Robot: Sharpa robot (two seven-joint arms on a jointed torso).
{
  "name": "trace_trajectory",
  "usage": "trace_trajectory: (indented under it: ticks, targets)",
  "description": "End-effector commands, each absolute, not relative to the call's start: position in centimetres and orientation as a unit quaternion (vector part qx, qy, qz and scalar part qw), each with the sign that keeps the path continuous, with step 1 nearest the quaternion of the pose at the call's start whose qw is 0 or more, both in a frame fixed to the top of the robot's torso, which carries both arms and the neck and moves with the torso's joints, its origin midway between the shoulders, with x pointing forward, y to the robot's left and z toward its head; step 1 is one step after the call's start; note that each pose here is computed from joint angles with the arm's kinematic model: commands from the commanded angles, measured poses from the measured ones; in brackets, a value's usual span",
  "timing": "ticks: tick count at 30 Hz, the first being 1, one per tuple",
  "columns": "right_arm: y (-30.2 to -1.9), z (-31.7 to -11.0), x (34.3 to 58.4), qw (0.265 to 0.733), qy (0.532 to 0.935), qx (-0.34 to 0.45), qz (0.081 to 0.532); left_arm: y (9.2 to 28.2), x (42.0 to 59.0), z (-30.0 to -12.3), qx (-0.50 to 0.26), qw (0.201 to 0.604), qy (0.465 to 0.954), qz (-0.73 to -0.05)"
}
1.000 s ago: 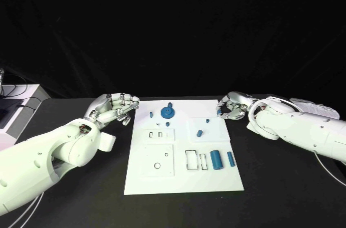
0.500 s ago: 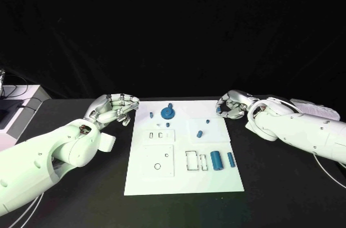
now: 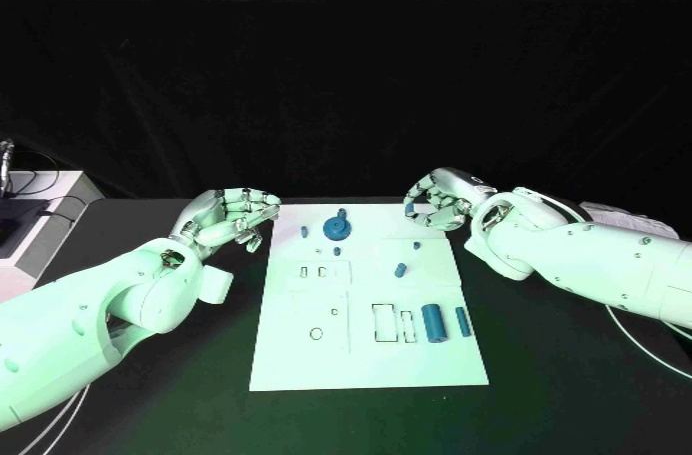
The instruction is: Assemble the parts on the task board
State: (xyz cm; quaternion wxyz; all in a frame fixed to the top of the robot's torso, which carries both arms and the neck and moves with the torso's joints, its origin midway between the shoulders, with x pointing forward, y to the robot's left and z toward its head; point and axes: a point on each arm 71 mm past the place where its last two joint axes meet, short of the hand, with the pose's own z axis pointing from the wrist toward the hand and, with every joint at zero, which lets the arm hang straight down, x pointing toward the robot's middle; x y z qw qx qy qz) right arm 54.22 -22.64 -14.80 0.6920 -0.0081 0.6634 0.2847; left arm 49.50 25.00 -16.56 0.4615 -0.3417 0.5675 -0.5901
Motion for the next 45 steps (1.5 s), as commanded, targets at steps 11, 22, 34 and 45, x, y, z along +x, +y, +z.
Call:
trace_trajectory:
  ticks: [11, 22, 34, 45]
  targets:
    - [-13.6, -15.4, 51.5, 0.660, 0.685, -0.005, 0.309, 24.5, 49.6, -16.6, -0.345, 0.457, 0.565, -0.595]
    - [-10.3, -18.3, 49.6, 0.614, 0.737, -0.022, 0.282, 24.2, 49.6, -16.6, -0.346, 0.455, 0.565, -0.595]
    - [-9.0, -20.0, 48.0, 0.606, 0.752, -0.043, 0.256, 24.2, 49.7, -16.7, -0.347, 0.454, 0.565, -0.595]
    - [-8.9, -20.2, 47.9, 0.620, 0.743, -0.048, 0.249, 24.3, 49.7, -16.7, -0.347, 0.455, 0.565, -0.594]
